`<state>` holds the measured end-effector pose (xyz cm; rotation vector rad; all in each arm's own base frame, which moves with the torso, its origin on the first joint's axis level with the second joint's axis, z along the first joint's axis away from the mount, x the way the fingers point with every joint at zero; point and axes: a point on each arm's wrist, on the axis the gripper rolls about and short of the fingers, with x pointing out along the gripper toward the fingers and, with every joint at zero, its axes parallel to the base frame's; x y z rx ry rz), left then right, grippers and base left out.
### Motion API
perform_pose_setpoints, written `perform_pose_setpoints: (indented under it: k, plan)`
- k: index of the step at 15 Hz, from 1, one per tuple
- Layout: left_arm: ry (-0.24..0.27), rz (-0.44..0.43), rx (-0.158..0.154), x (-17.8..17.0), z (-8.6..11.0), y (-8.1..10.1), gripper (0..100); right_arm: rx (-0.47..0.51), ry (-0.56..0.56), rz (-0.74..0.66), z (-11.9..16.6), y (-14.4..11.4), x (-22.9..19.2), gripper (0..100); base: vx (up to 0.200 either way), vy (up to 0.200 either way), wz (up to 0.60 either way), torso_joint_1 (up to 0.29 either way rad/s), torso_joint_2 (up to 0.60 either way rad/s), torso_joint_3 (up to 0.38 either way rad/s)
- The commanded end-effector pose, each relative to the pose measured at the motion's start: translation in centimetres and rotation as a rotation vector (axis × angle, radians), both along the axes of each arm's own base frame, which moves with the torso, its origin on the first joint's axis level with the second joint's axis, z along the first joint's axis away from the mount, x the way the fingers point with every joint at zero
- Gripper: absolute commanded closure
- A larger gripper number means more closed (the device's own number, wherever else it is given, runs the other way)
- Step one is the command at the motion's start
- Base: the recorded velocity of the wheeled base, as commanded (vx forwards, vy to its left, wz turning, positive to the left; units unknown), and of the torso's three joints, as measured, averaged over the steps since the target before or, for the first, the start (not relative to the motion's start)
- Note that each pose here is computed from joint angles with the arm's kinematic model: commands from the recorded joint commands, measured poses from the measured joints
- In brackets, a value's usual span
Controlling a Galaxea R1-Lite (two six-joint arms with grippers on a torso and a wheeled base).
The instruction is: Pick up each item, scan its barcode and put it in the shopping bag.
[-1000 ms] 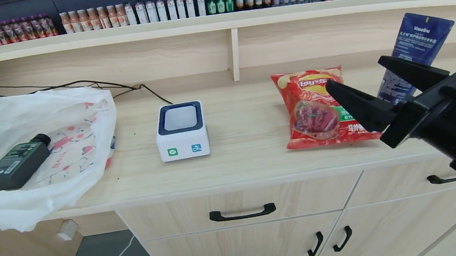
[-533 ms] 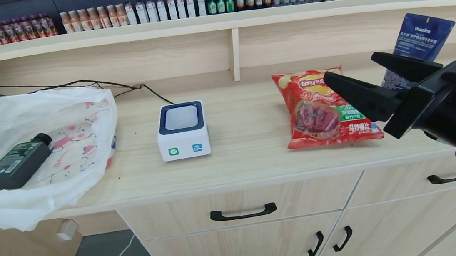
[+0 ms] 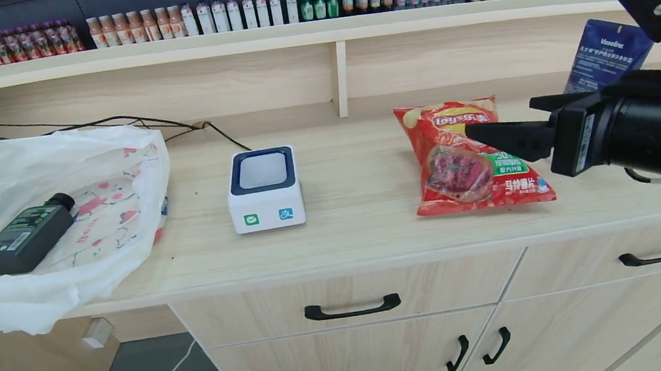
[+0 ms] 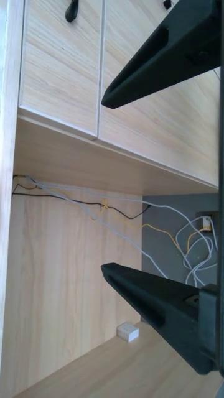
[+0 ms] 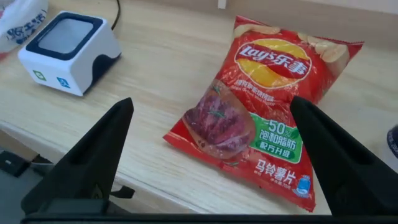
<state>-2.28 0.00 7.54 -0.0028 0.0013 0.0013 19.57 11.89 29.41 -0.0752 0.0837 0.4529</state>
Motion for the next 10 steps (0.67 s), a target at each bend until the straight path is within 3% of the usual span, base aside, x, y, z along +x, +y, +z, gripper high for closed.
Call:
perform_pose_setpoints:
  k: [1,3,7,10]
  plan:
    - [0.000,0.000,0.000,0.0,0.0,0.0,0,-0.015,0.061,0.023,1.2,1.1,1.7,0,0.000,0.000,0.00,0.000,0.00,0.000]
    - [0.000,0.000,0.000,0.0,0.0,0.0,0,-0.067,0.157,0.012,2.1,1.3,2.4,0,0.000,0.000,0.00,0.000,0.00,0.000]
    - [0.000,0.000,0.000,0.0,0.0,0.0,0,0.002,0.278,-0.057,2.5,1.9,5.4,0,0.000,0.000,0.00,0.000,0.00,0.000]
    - [-0.001,0.000,0.000,0.0,0.0,0.0,0,-0.021,0.328,-0.107,1.8,2.2,6.3,0,0.000,0.000,0.00,0.000,0.00,0.000]
